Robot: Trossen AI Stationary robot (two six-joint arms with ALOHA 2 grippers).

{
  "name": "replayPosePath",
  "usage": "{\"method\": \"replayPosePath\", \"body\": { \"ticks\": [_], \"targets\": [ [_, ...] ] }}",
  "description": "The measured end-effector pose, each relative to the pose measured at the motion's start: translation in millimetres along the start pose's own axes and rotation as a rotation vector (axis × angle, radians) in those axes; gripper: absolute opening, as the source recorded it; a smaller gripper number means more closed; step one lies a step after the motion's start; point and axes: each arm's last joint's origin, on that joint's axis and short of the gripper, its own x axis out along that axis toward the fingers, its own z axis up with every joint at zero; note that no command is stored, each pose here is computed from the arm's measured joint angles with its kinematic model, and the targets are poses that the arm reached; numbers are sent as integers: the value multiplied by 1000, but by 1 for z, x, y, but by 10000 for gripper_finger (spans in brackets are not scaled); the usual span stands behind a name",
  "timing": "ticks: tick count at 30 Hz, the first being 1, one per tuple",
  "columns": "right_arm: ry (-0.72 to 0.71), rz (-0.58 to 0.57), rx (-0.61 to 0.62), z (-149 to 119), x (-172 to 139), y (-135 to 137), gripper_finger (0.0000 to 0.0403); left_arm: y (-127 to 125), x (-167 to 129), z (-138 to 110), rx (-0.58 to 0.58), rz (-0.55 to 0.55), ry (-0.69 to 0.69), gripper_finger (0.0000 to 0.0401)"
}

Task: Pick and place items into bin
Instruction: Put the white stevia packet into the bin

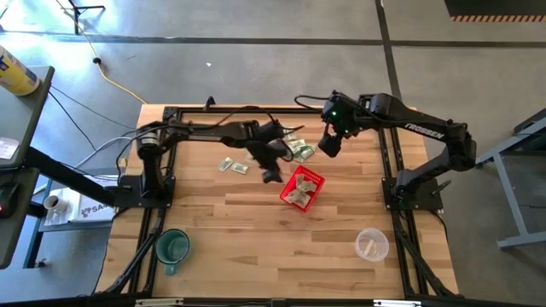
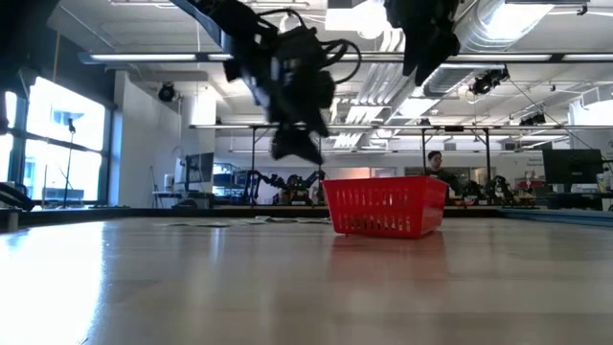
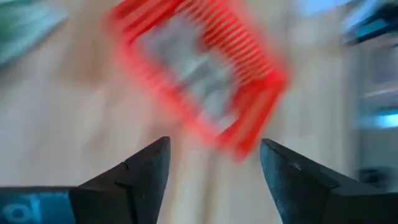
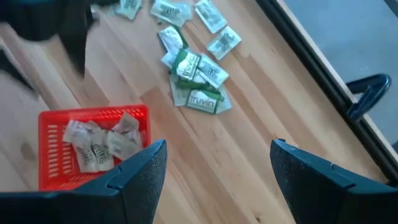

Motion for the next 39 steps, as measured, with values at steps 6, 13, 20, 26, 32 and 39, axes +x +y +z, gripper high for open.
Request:
{"method": "replayPosePath", "body": {
  "ticks": [6, 13, 20, 26, 32, 39],
  "targets": [
    [-47, 43, 9, 12, 8, -6, 276, 1, -24, -42, 17, 367, 272, 256],
    [-58, 89, -19, 25, 26, -3, 276, 33, -18, -79, -129, 517, 333, 237],
    [16, 131, -97, 31, 53, 0, 276, 39, -10, -86, 47, 517, 331, 250],
    [63, 140, -119, 34, 71, 0, 276, 50, -6, -96, 116, 539, 333, 234],
    [52, 141, -126, 36, 74, 1, 276, 67, -10, -102, 63, 473, 273, 177],
    [59, 138, -114, 36, 74, 1, 276, 73, -13, -102, 22, 414, 249, 36]
  ]
}}
